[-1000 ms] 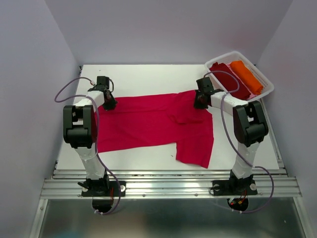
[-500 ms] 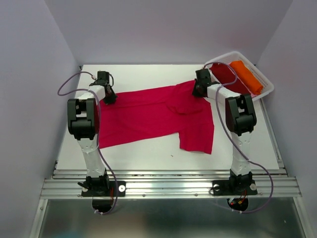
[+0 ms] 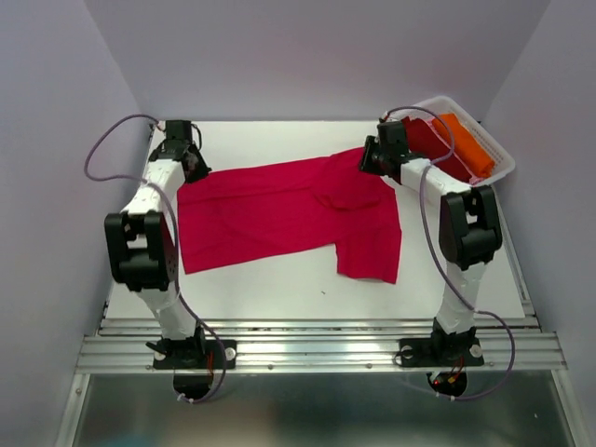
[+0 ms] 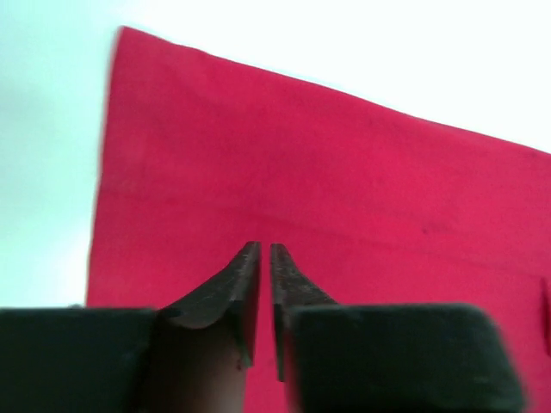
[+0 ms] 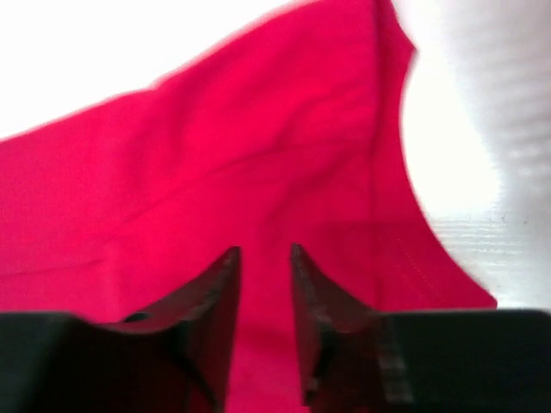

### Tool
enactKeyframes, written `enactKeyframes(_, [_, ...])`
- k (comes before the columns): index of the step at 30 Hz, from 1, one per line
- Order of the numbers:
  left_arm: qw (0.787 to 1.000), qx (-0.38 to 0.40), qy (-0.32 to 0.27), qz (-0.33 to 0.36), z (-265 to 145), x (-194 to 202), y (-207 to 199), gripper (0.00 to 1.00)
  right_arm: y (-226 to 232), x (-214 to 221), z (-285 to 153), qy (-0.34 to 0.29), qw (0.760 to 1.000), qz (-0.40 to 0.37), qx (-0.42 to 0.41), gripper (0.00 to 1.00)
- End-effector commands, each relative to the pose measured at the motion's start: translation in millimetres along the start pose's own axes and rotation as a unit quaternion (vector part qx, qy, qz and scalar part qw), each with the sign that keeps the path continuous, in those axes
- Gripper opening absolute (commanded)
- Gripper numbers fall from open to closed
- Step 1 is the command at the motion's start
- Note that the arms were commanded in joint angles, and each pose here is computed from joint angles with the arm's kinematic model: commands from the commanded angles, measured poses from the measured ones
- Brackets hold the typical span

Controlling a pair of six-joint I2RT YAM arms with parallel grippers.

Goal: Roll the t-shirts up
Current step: Fold the T-shirt at the center of the board.

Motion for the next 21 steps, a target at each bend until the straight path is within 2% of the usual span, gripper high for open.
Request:
enactKeyframes(1, [0.999, -0.029, -0.028, -0.005, -72.2, 2.8, 24.6, 0.26, 64.5, -43.2, -68.6, -0.09, 0.99, -0.033, -0.104, 0.44])
enactKeyframes(2, [0.998, -0.057, 0.003, -0.009, -68.3, 31.0, 42.4, 0.34, 75.5, -32.8, -75.3, -0.085, 0.99, -0.041, -0.108, 0.51])
enactKeyframes(3, [0.997, -0.071, 0.004, -0.03, -79.4, 40.4, 51.7, 0.44, 74.4, -19.9, -84.9, -0.079, 0.991, -0.042, -0.103, 0.59])
enactKeyframes(4, [0.995, -0.087, 0.031, -0.038, -77.3, 66.5, 65.6, 0.51, 75.1, -12.3, -88.6, -0.074, 0.991, -0.042, -0.102, 0.6])
enactKeyframes(6, [0.993, -0.081, 0.053, -0.064, -81.5, 86.5, 74.4, 0.58, 73.2, 3.2, -92.8, -0.061, 0.993, -0.035, -0.1, 0.61])
enactKeyframes(7, [0.991, -0.07, 0.073, -0.092, -87.5, 97.4, 73.9, 0.58, 72.3, 6.8, -98.4, -0.059, 0.993, -0.027, -0.101, 0.67])
enactKeyframes(8, [0.987, -0.08, 0.092, -0.103, -87.1, 114.1, 81.1, 0.58, 66.5, 19.5, -97.0, -0.045, 0.994, -0.022, -0.093, 0.69])
enactKeyframes(12, [0.977, -0.105, 0.099, -0.158, -96.2, 134.4, 95.4, 0.58, 56.0, 37.6, -100.7, -0.024, 0.997, -0.013, -0.075, 0.71])
enactKeyframes(15, [0.968, -0.138, 0.09, -0.188, -101.0, 138.2, 108.7, 0.54, 50.8, 42.6, -105.6, -0.022, 0.997, -0.019, -0.066, 0.71])
enactKeyframes(18, [0.955, -0.168, 0.078, -0.233, -111.9, 143.9, 122.0, 0.43, 48.2, 45.1, -108.3, -0.018, 0.997, -0.033, -0.064, 0.71])
enactKeyframes(21, [0.942, -0.178, 0.051, -0.281, -118.3, 141.3, 134.1, 0.42, 48.1, 46.1, -109.7, -0.018, 0.997, -0.031, -0.065, 0.71])
Point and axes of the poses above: each gripper's point midway between its finger pads, its own z axis out along the fingers, its own y axis along the line the jaws close on, x = y × z, the point moved 3 cm from there along -z, back along the fingers, and after that the axes turned 6 degrees about -z, right-handed, at the moved point
